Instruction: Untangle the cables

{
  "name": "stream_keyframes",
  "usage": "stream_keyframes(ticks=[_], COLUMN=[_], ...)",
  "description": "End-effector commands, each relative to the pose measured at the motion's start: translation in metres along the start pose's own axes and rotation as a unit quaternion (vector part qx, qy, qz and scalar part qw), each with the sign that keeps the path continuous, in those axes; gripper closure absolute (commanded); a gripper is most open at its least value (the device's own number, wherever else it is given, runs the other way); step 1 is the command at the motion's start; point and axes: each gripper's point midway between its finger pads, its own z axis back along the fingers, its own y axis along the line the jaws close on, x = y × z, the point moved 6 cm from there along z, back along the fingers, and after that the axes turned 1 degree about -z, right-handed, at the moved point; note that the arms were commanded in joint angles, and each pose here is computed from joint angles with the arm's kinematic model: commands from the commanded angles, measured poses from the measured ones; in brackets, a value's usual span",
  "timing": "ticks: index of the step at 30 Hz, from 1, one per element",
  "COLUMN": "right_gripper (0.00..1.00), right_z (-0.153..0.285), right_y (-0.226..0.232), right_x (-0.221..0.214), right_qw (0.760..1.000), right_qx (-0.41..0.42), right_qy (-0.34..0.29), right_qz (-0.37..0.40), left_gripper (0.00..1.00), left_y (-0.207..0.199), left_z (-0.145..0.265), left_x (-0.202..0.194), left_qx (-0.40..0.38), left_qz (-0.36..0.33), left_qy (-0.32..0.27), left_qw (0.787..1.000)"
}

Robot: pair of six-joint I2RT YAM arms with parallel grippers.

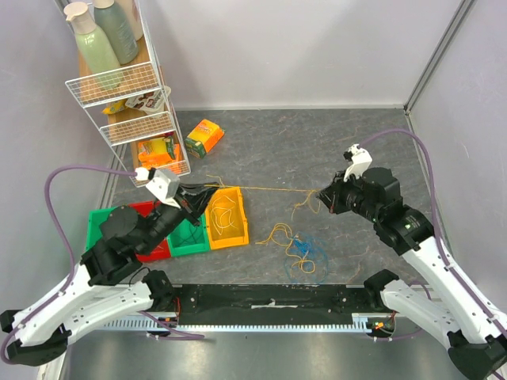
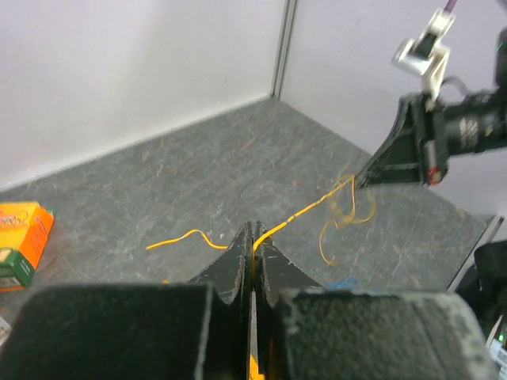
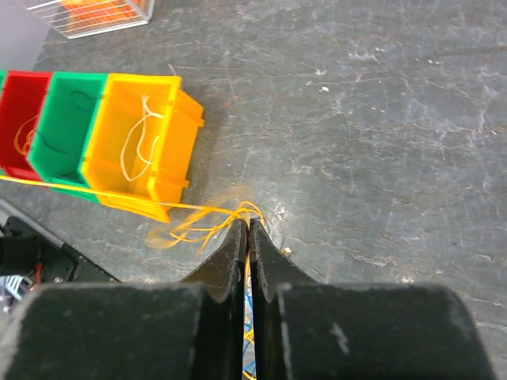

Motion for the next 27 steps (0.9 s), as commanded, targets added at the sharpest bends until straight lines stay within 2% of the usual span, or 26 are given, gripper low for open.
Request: stream_keyframes(ticks=[1,7,10,13,17,19,22,27], right_gripper=[0.91,0.9,0.95,0.96,0.83,0.78,0.72,0.68], right_z=[-0.012,-0.03,-0.036,-0.039,-0.042,-0.04,-0.035,-0.027], right_y=[-0.04,-0.053,-0.057,-0.059,-0.042,-0.04,-0.037,-0.031], right_x=[-0.016,-0.036,-0.041,-0.043,-0.043,-0.043,-0.039,-0.032], right_qw=[0.993,0.991,0.989,0.989,0.997,0.998,0.998,0.999], right_qx=[-0.119,-0.134,-0.145,-0.147,-0.069,-0.06,-0.057,-0.039], right_qy=[-0.008,0.001,0.002,0.005,0.025,0.03,0.028,0.016], right_qz=[-0.01,-0.018,-0.027,-0.025,0.002,0.007,0.014,0.018], left_gripper=[0.98,0.98,0.98,0.98,0.98,0.98,0.98,0.98], left_y=[0.008,0.003,0.0,-0.001,0.0,0.007,0.027,0.053], left_z=[0.021,0.024,0.024,0.022,0.013,0.011,0.01,0.014], left_x=[0.084,0.108,0.116,0.119,0.116,0.112,0.099,0.068], left_qx=[0.023,0.004,-0.003,-0.004,0.01,0.042,0.131,0.252], left_qz=[0.014,0.026,0.029,0.03,0.031,0.026,0.014,-0.03], left_qy=[-0.126,-0.15,-0.155,-0.146,-0.11,-0.089,-0.045,0.048], left_qw=[0.992,0.988,0.988,0.989,0.993,0.995,0.99,0.966])
